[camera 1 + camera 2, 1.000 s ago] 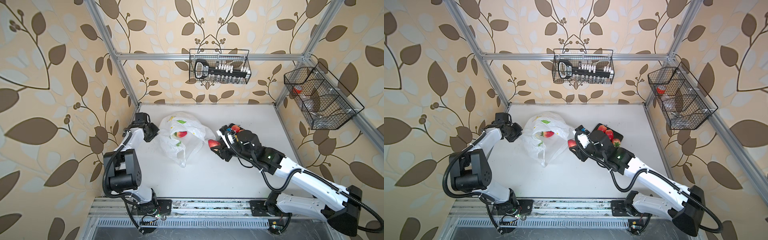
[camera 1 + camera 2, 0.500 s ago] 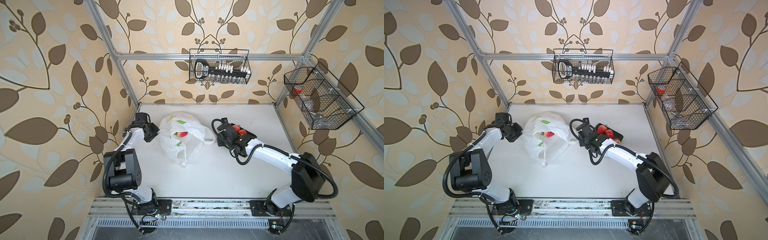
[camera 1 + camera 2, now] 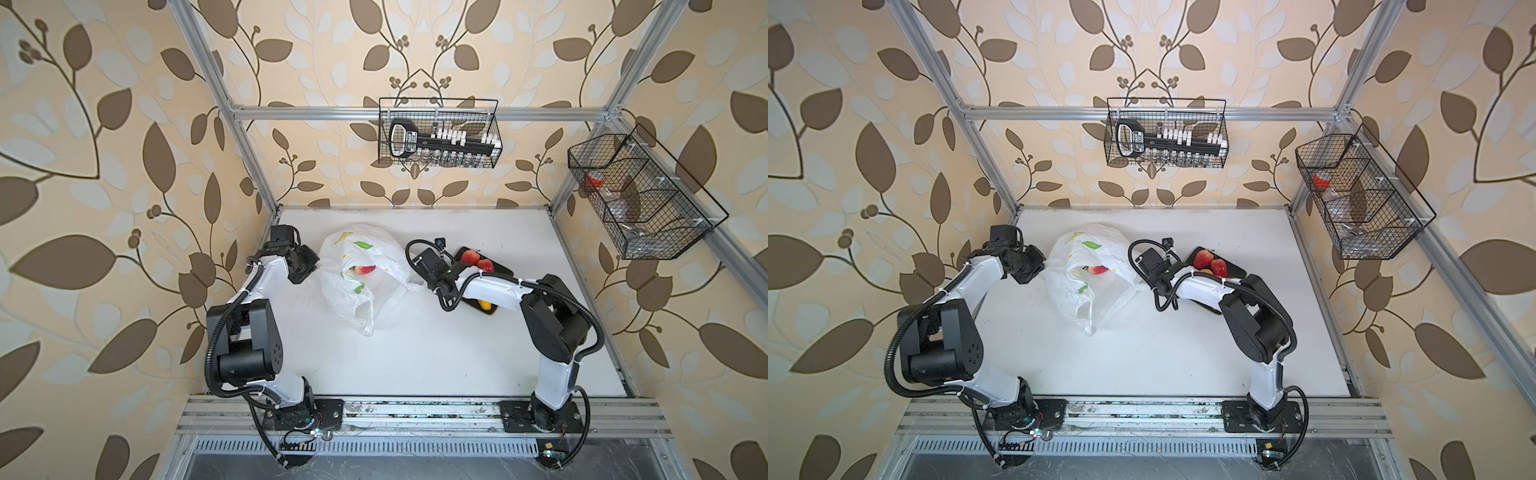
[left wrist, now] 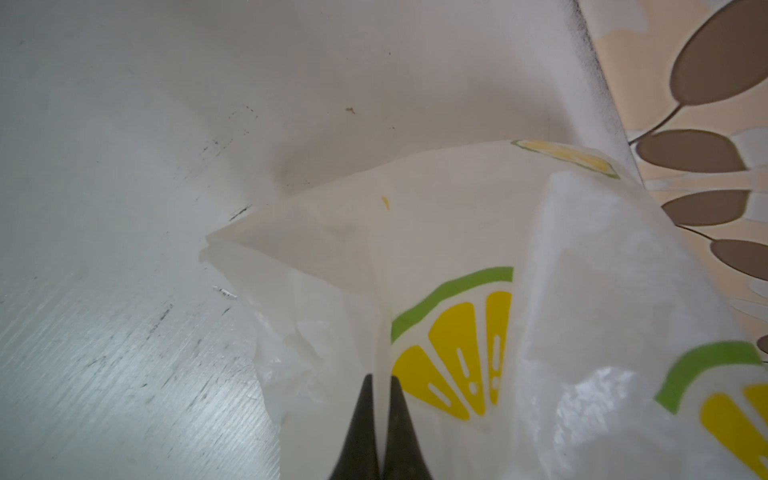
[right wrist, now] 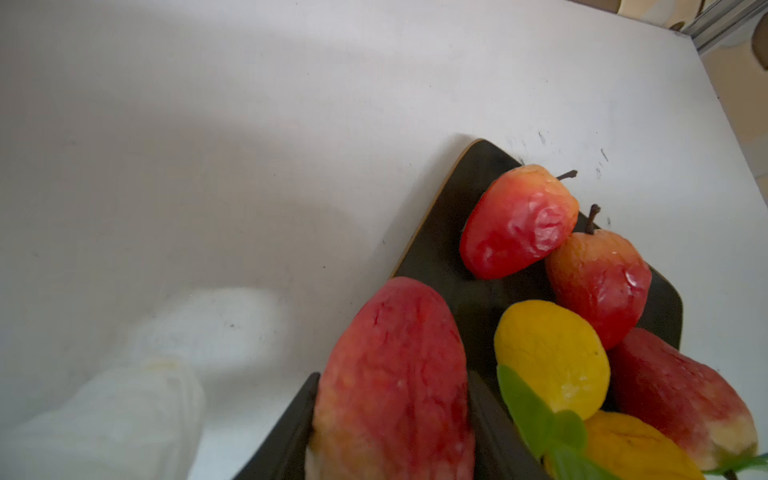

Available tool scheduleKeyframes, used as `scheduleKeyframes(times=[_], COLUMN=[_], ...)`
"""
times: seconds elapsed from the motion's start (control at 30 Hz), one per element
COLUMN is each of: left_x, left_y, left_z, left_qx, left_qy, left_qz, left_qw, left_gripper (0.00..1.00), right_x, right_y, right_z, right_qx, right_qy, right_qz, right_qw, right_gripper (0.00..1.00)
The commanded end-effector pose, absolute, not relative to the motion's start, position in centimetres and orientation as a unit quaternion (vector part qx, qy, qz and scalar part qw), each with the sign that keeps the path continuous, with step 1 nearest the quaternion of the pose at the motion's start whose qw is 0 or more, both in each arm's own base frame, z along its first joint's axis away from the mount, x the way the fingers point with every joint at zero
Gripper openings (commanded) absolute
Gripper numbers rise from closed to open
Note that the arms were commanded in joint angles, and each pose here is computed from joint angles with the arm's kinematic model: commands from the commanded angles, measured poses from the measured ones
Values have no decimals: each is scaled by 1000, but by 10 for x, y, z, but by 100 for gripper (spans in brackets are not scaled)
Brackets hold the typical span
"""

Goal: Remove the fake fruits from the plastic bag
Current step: 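Lower the strawberry onto the black mat and open the right gripper, then move the right gripper back into the bag above the last strawberry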

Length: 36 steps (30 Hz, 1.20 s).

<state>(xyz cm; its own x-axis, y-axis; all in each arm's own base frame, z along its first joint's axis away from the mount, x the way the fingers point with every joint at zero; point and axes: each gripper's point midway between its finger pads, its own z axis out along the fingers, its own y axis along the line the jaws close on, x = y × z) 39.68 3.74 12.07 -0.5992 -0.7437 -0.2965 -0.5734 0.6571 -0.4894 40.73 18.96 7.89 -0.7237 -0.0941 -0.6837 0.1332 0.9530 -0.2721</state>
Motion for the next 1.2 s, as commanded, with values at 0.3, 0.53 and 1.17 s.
scheduleKeyframes(times=[0.3, 0.53, 1.17], left_x=[393, 393, 396], left_y=[39, 38, 31], left_z=[132, 132, 129], left_qx=[-359, -357, -353], left_qy=[881, 882, 882], left_qz=[-170, -171, -192], left_qw=[256, 256, 246], left_gripper=[0, 0, 0], right_x=[409, 414, 289], right_y=[168, 176, 317], right_z=[66, 103, 246], right_qx=[42, 54, -279], right_qy=[912, 908, 738], right_qz=[-193, -151, 274], right_qw=[359, 387, 550], right_gripper=[66, 78, 60])
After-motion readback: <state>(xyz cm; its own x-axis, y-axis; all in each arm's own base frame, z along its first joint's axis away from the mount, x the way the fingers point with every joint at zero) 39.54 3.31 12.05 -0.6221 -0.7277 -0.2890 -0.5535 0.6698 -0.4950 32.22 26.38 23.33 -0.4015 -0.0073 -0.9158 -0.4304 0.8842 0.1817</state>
